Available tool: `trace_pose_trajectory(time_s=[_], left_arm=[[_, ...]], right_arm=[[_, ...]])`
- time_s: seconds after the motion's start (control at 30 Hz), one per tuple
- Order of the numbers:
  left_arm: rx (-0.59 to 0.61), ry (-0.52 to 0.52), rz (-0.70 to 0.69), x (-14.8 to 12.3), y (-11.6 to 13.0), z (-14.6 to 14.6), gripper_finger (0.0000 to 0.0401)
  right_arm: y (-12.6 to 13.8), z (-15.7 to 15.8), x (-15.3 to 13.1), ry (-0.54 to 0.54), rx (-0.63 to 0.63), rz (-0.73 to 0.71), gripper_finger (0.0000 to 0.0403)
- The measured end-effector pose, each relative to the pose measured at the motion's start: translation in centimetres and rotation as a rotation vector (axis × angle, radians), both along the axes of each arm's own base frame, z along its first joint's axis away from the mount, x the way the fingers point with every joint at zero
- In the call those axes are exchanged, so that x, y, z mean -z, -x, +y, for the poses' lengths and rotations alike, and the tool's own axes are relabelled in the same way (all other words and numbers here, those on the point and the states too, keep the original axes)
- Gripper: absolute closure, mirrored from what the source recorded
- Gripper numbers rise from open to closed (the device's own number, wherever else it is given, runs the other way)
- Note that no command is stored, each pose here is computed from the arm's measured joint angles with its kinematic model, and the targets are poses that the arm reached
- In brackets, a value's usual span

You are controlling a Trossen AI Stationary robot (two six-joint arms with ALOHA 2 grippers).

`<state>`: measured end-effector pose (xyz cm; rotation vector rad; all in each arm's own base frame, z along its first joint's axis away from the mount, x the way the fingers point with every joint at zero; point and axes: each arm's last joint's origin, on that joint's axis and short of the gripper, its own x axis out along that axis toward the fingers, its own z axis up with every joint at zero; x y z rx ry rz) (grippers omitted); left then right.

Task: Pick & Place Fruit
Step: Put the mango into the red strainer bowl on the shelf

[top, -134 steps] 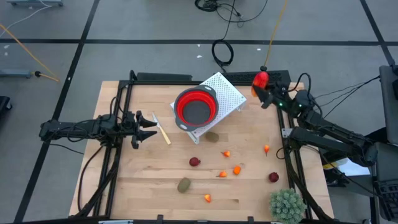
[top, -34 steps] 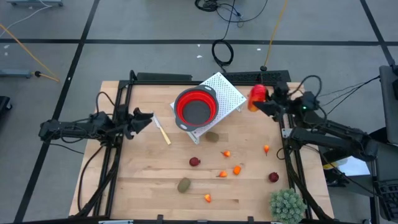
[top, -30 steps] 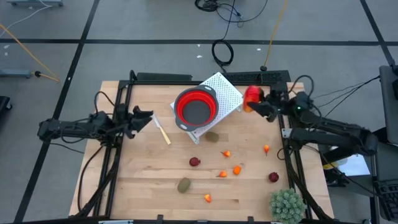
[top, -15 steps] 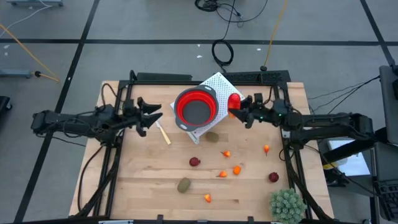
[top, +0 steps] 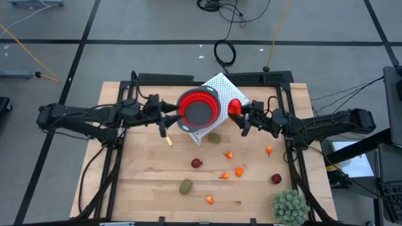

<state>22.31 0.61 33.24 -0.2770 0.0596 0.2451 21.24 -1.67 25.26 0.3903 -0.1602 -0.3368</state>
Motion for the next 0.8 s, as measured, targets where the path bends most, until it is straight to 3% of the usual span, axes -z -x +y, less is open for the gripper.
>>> trace_pose_trajectory(time_s=[0.47,0.8], left_arm=[[0.090,-0.056,0.044,-3.4,-6.0,-1.5,0.0187],[0.096,-0.107,0.054,-5.5,-9.3,-2.9,0.0187]], right_arm=[[-1.2,2.8,-5.1,0.255,0.020,0.122,0.0172],[-0.7,3.9,-5.9,0.383,0.201,0.184,0.0171]])
